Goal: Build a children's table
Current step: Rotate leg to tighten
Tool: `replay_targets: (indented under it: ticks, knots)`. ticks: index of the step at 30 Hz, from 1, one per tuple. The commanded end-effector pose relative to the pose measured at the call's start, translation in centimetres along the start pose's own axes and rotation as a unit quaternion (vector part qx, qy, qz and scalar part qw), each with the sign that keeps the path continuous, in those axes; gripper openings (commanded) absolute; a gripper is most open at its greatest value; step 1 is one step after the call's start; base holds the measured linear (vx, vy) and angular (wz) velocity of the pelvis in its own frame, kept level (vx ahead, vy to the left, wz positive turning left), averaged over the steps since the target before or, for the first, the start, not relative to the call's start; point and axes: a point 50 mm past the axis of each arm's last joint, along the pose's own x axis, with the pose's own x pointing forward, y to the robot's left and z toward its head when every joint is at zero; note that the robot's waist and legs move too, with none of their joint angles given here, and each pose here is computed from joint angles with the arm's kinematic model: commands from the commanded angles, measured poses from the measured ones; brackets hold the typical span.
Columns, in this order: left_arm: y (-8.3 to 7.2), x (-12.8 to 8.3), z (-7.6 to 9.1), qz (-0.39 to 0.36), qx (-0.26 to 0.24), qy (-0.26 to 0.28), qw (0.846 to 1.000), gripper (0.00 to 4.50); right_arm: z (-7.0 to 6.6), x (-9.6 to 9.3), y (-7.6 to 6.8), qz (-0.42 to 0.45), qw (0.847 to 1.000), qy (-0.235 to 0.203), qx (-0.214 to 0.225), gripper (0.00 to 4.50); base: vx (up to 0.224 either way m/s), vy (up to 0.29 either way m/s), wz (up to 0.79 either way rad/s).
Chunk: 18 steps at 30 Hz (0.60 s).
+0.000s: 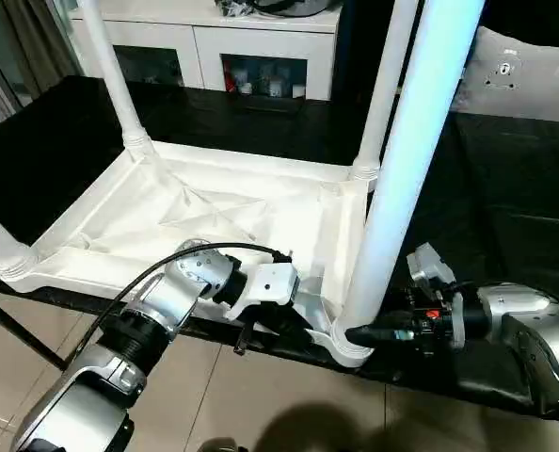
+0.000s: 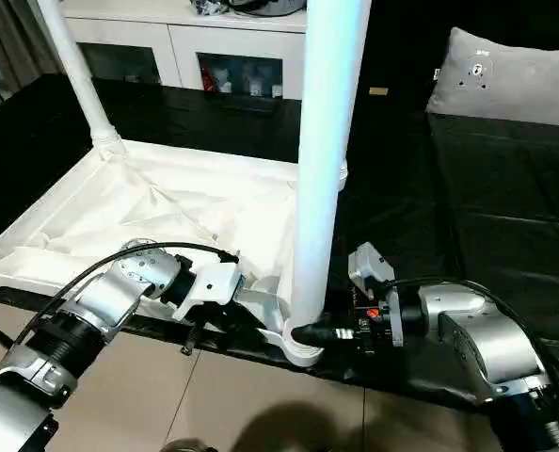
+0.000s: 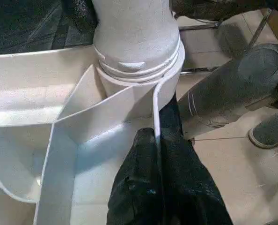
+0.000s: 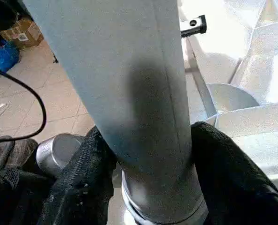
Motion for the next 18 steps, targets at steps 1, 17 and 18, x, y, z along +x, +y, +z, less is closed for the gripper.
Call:
replay_targets:
  ticks: [1,17,18]
  knots:
    - [0.5,0.0,1.2,0.015,0.021,-0.018,1.000,0.00,0.3,0.6,0.5,0.011,1.000,-0.018,0.004,2.17,0.000,0.000,0.00]
    - [6.4,2.4,3.6,0.323,-0.133,-0.056,0.935,0.00,3.2,5.7,-4.8,-0.386,0.903,-0.164,0.097,2.02,0.000,0.000,0.00]
    - [6.4,2.4,3.6,0.323,-0.133,-0.056,0.935,0.00,3.2,5.7,-4.8,-0.386,0.903,-0.164,0.097,2.57,0.000,0.000,0.00]
